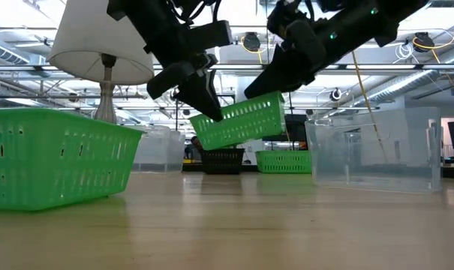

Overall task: Stack baskets by color
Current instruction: Stack the middle green bin on the top green bin

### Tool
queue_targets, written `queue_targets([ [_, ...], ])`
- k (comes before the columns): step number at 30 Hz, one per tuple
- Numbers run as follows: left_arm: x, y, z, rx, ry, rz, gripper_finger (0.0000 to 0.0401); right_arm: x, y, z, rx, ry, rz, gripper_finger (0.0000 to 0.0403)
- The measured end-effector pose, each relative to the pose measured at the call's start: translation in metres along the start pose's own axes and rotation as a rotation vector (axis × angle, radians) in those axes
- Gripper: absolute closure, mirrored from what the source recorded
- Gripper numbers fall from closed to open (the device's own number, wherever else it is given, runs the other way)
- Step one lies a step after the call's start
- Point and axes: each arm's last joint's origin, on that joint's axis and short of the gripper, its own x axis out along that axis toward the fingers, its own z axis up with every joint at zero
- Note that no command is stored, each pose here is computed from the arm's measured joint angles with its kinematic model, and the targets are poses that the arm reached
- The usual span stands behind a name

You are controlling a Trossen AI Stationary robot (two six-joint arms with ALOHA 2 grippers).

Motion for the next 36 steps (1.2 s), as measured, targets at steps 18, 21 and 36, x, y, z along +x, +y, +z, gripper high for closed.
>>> queue_targets([
  [18, -0.003, -0.006, 0.005, 0.002, -0.031, 0.023, 0.0371, 0.002, -0.005, -0.009, -0.060, 0.094, 0.041, 0.0374],
  [21, -0.003, -0.006, 0.007, 0.010, -0.044, 0.026, 0.0386, 0.001, -0.005, -0.012, -0.066, 0.125, 0.037, 0.0364],
  [36, -0.004, -0.005, 0.010, -0.043, -0.074, 0.034, 0.0358, 0.001, -0.006, -0.012, -0.071, 0.125, -0.006, 0.0392],
])
